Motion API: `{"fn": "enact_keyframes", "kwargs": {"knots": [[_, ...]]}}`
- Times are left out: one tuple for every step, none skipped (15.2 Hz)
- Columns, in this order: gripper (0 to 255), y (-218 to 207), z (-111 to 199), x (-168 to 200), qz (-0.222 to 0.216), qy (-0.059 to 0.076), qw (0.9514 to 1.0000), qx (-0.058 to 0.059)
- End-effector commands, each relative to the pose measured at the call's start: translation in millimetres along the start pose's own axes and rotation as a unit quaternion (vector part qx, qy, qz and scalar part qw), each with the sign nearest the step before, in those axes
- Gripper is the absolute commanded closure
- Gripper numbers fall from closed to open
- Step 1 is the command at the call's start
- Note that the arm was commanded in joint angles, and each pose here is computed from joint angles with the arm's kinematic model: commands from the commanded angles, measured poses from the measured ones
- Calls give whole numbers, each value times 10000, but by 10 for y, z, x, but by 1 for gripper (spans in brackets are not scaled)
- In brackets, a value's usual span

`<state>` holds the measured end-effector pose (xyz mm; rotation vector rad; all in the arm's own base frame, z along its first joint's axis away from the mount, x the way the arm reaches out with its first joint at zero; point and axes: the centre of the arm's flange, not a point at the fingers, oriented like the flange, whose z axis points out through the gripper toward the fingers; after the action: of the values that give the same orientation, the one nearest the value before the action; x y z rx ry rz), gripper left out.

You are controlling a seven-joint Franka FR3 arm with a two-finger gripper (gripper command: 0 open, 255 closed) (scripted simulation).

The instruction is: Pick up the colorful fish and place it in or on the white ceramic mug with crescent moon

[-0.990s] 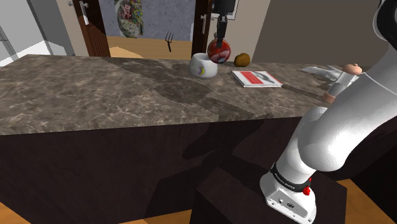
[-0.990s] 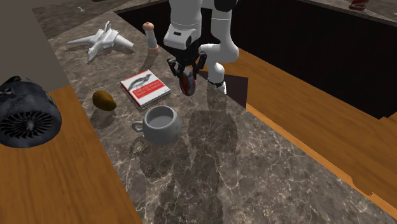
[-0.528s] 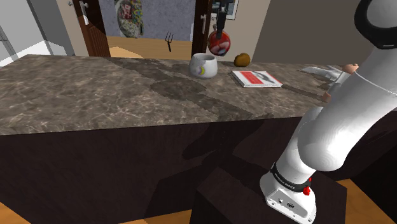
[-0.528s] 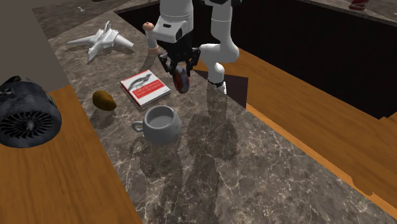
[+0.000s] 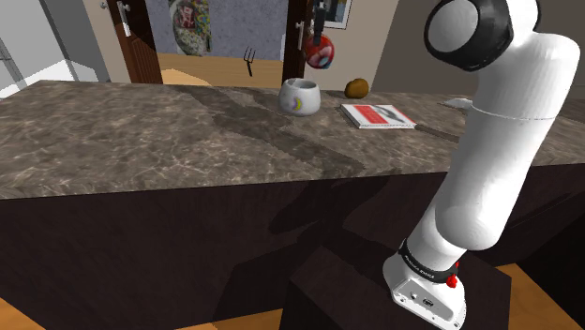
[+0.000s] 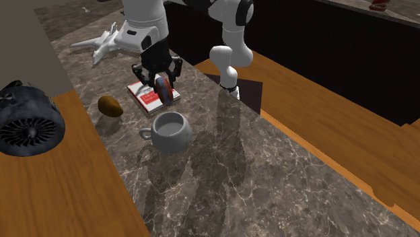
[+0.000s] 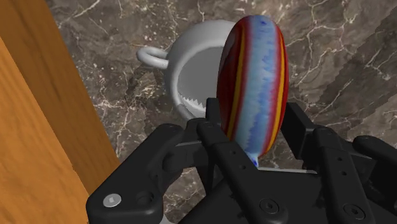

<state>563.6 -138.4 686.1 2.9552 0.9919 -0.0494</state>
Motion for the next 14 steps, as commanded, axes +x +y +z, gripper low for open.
{"fn": "enact_keyframes", "kwargs": {"knots": [[255, 267, -2, 21, -15, -4, 10000, -5], [255, 381, -12, 38, -14, -4, 10000, -5], [255, 380, 41, 40, -14, -4, 10000, -5], [255, 380, 94, 42, -14, -4, 10000, -5], [255, 379, 147, 44, -14, -4, 10000, -5], [255, 378, 199, 46, -14, -4, 10000, -5], [255, 378, 252, 48, -14, -4, 10000, -5], [255, 377, 305, 50, -14, -4, 10000, -5], [255, 376, 358, 52, -14, -4, 10000, -5], [255, 376, 410, 54, -14, -4, 10000, -5], [255, 375, 463, 56, -14, -4, 10000, -5], [255, 374, 516, 58, -14, -4, 10000, -5], [255, 374, 569, 60, -14, -4, 10000, -5], [255, 373, 621, 62, -14, -4, 10000, -5]]}}
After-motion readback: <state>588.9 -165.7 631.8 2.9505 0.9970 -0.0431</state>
